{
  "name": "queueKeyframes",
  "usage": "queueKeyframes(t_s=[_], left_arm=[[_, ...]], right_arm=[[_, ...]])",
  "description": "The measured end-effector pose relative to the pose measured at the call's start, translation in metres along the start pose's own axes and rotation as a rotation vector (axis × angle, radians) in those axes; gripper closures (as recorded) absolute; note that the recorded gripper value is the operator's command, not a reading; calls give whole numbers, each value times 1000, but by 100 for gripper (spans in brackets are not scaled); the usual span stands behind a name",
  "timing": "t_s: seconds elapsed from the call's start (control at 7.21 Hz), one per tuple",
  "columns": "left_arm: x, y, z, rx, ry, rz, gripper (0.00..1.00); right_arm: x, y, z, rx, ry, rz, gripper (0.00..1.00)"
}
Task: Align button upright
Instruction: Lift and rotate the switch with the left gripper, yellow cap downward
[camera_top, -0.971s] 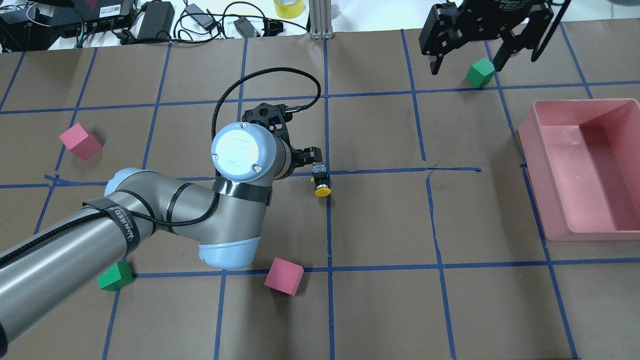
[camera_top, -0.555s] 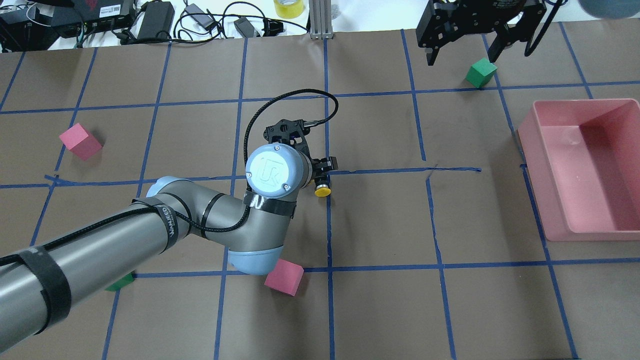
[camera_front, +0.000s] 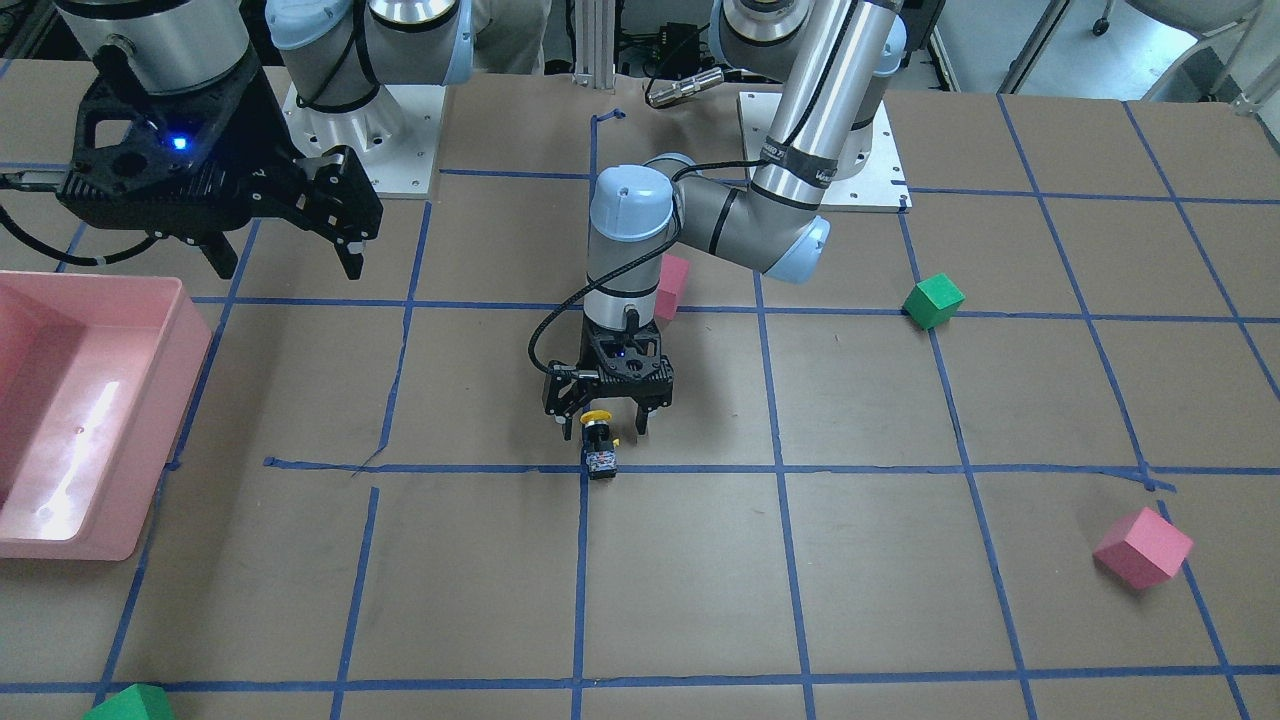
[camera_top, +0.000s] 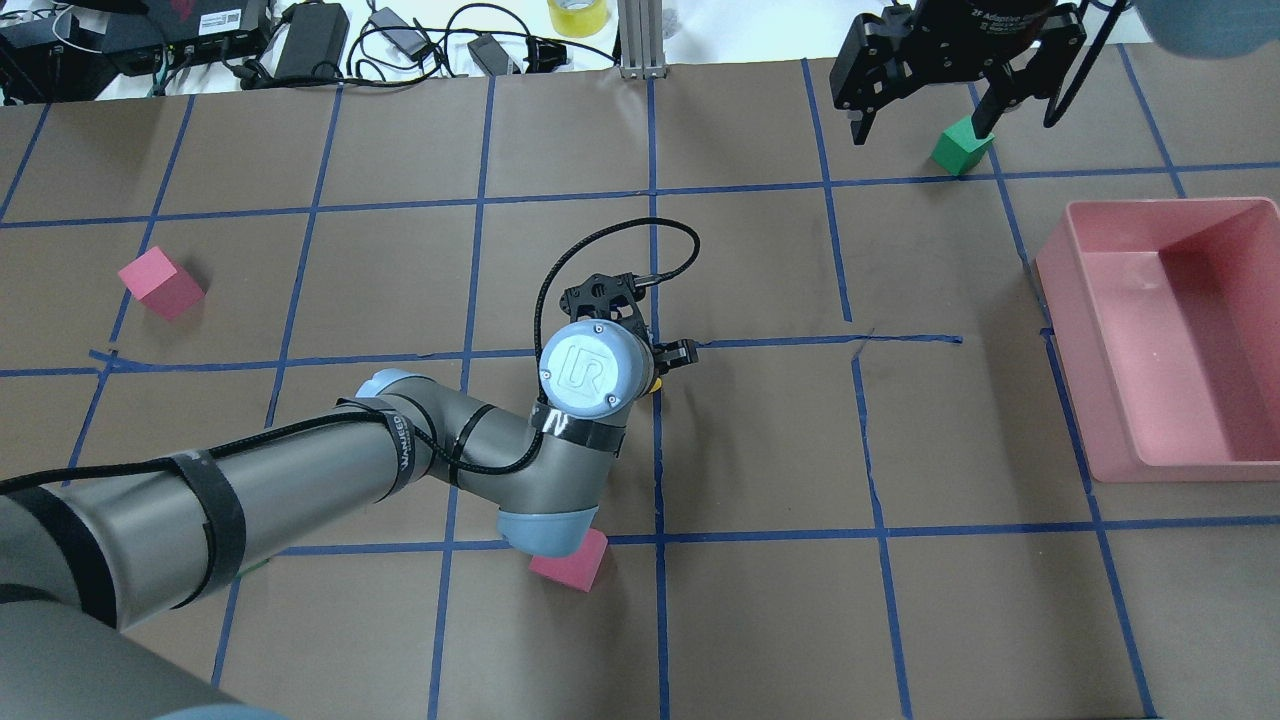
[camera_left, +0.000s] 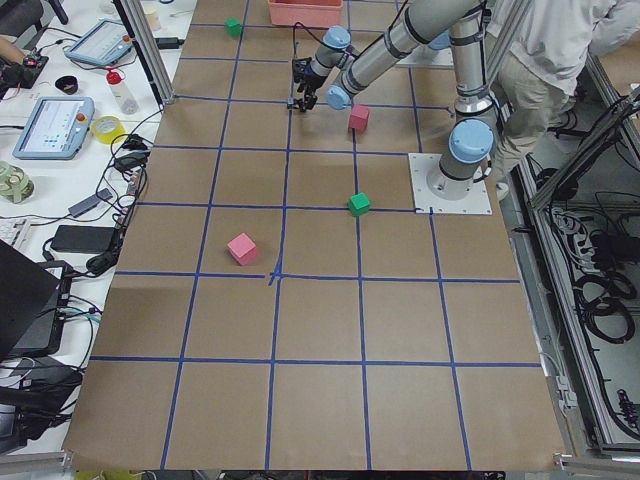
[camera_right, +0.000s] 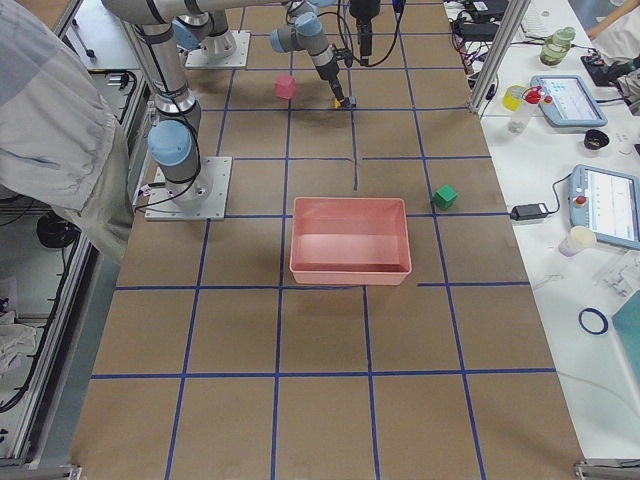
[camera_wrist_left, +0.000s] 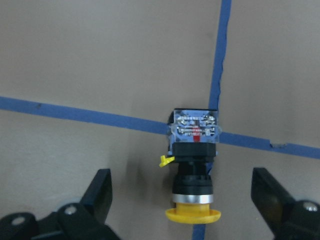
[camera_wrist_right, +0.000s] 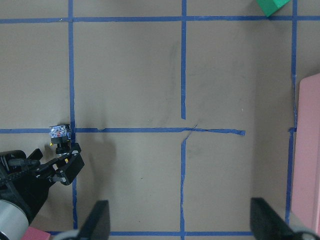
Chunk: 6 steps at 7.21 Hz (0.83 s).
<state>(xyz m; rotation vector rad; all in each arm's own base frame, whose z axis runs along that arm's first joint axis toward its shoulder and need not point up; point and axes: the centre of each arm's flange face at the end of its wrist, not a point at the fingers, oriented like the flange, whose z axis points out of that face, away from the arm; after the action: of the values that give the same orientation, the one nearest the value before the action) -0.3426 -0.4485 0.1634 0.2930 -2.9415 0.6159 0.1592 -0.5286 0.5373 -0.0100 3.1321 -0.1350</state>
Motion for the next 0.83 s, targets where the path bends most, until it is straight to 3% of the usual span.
queueKeyframes(t_s=[0.14,0.28,0.83], left_arm=[[1,1,5,-3,-1,-1,55],[2,1,8,-9,-2,-8,100],[11,-6,5,-51,7,-78,100]], right_arm=[[0,0,0,-1,0,1,0],[-1,0,1,-2,0,1,0],[-2,0,2,-4,-1,-3,0]])
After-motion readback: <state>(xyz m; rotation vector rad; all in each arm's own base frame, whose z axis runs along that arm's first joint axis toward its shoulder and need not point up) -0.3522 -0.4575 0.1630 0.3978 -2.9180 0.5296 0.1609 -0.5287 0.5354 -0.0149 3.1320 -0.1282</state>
